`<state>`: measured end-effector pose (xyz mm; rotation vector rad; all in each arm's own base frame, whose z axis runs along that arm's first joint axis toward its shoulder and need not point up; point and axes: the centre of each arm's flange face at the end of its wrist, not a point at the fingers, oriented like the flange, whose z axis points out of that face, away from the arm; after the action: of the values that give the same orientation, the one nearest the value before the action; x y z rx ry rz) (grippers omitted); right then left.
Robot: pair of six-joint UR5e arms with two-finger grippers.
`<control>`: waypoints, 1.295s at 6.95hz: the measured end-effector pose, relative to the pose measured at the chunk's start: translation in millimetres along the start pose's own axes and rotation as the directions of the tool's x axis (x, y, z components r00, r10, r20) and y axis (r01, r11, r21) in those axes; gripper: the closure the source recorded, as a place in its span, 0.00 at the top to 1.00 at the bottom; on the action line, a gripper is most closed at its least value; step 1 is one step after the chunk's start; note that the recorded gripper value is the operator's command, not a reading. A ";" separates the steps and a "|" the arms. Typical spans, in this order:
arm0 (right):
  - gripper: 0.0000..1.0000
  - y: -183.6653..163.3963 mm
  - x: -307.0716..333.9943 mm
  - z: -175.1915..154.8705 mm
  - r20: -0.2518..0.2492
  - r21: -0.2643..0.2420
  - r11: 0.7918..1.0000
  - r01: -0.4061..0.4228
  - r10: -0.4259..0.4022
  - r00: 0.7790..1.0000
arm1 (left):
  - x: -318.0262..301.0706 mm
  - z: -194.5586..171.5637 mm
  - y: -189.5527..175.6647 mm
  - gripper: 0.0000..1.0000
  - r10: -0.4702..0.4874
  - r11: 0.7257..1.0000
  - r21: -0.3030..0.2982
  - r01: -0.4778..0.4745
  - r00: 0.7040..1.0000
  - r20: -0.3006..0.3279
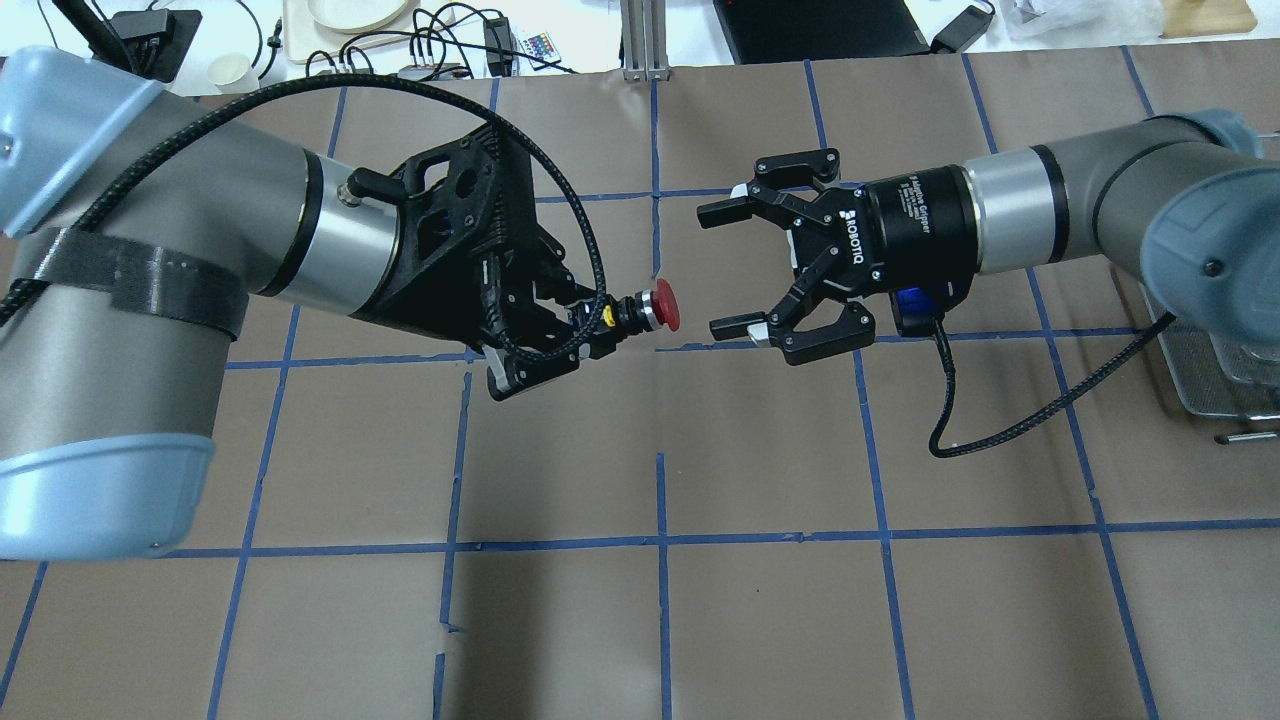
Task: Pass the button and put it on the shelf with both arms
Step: 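Carry the button toward the right gripper while the right gripper approaches it, then close the right gripper on the red button head held by the left gripper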
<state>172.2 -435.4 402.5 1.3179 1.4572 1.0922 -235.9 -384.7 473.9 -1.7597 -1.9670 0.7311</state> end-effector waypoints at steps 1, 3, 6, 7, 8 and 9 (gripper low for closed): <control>1.00 2.3 3.1 6.6 -0.023 0.009 1.000 0.005 -0.005 1.000 | 0.5 0.9 -0.2 0.16 -0.010 1.000 0.001 0.010 1.000 0.000; 1.00 3.6 8.3 9.9 -0.056 0.037 0.999 0.003 0.000 0.998 | 0.9 1.7 0.0 0.16 -0.026 1.000 0.001 0.026 1.000 -0.001; 1.00 7.6 14.9 10.9 -0.063 0.043 0.999 0.002 0.001 0.998 | 1.7 2.3 0.1 0.16 -0.026 1.000 0.000 0.026 1.000 -0.002; 1.00 7.4 14.7 11.5 -0.062 0.040 0.999 0.001 0.001 0.998 | 1.8 2.3 0.1 0.16 -0.026 1.000 0.000 0.026 1.000 -0.002; 1.00 7.0 15.0 13.9 -0.067 0.038 0.999 0.003 0.000 0.998 | 2.0 2.5 0.2 0.17 -0.026 1.000 -0.001 0.026 1.000 -0.003; 1.00 7.8 16.5 19.9 -0.079 0.036 0.999 0.008 -0.006 0.997 | 2.1 2.6 0.4 0.17 -0.026 1.000 -0.001 0.026 1.000 -0.003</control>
<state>192.3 -417.4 404.5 1.3065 1.5446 1.1294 -237.4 -382.9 471.5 -1.7317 -1.9844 0.7192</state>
